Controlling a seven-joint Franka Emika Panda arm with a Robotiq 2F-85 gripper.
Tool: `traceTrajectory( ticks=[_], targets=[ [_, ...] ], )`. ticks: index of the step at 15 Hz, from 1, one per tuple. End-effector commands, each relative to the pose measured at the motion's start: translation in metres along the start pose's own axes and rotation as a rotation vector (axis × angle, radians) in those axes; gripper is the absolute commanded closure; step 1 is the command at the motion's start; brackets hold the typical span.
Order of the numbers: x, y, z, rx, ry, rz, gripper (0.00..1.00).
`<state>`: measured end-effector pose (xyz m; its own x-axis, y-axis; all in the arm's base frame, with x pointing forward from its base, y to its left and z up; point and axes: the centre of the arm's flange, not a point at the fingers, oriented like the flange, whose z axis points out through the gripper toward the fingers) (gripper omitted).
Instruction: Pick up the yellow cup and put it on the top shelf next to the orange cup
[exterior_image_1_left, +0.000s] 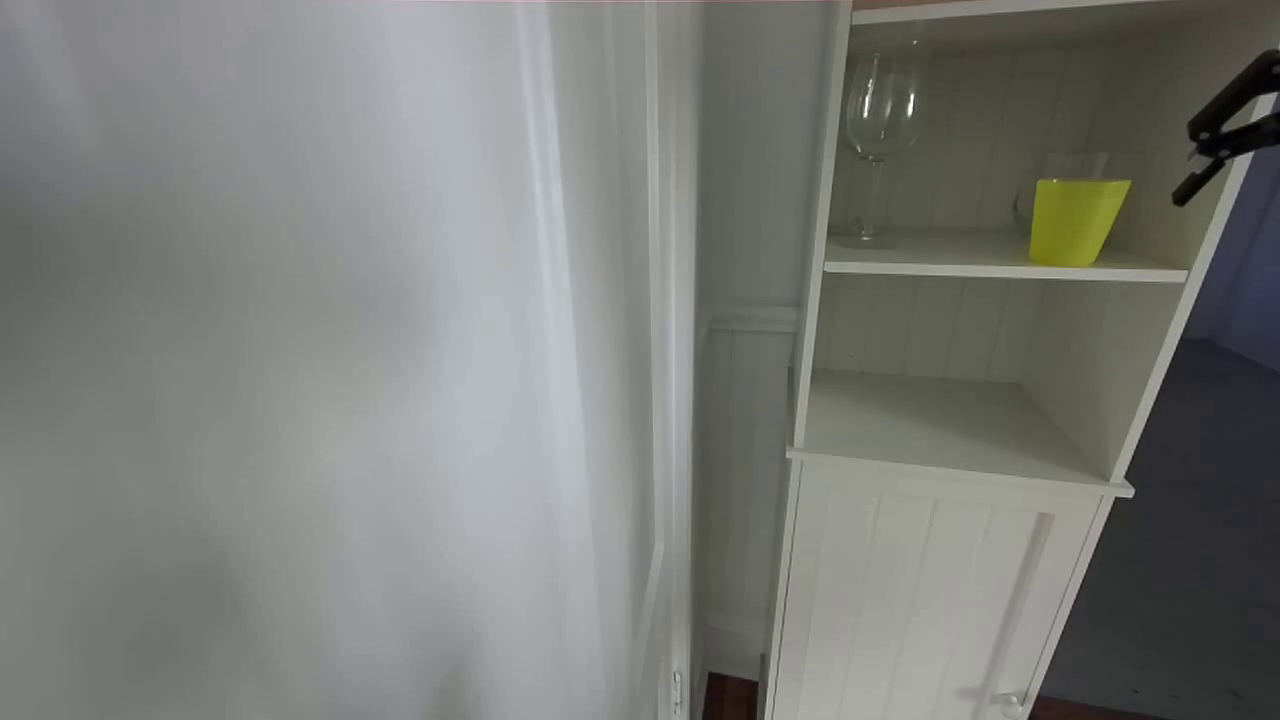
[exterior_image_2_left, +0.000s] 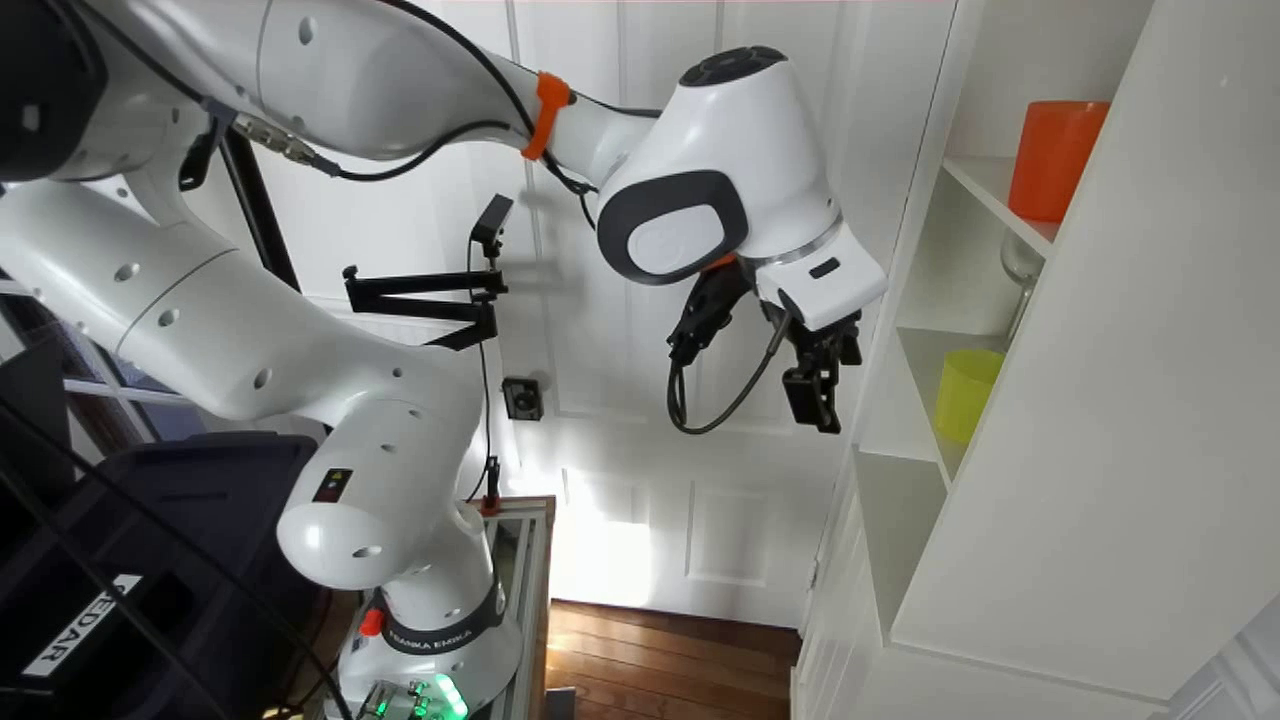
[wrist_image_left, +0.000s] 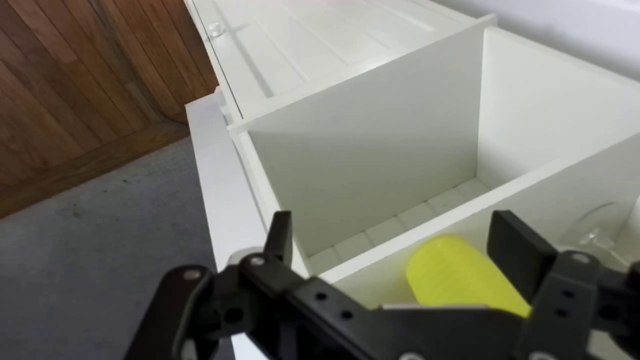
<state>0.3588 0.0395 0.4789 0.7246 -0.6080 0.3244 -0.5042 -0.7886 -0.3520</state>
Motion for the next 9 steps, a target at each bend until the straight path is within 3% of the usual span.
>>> traceTrajectory(
  ticks=[1, 5, 9],
  targets=[
    [0.017, 0.0, -0.01, -0.003, 0.037, 0.062, 0.0],
    [0.021, -0.008, -0.017, 0.061, 0.031, 0.083, 0.0],
    [0.025, -0.013, -0.014, 0.064, 0.018, 0.19, 0.0]
  ],
)
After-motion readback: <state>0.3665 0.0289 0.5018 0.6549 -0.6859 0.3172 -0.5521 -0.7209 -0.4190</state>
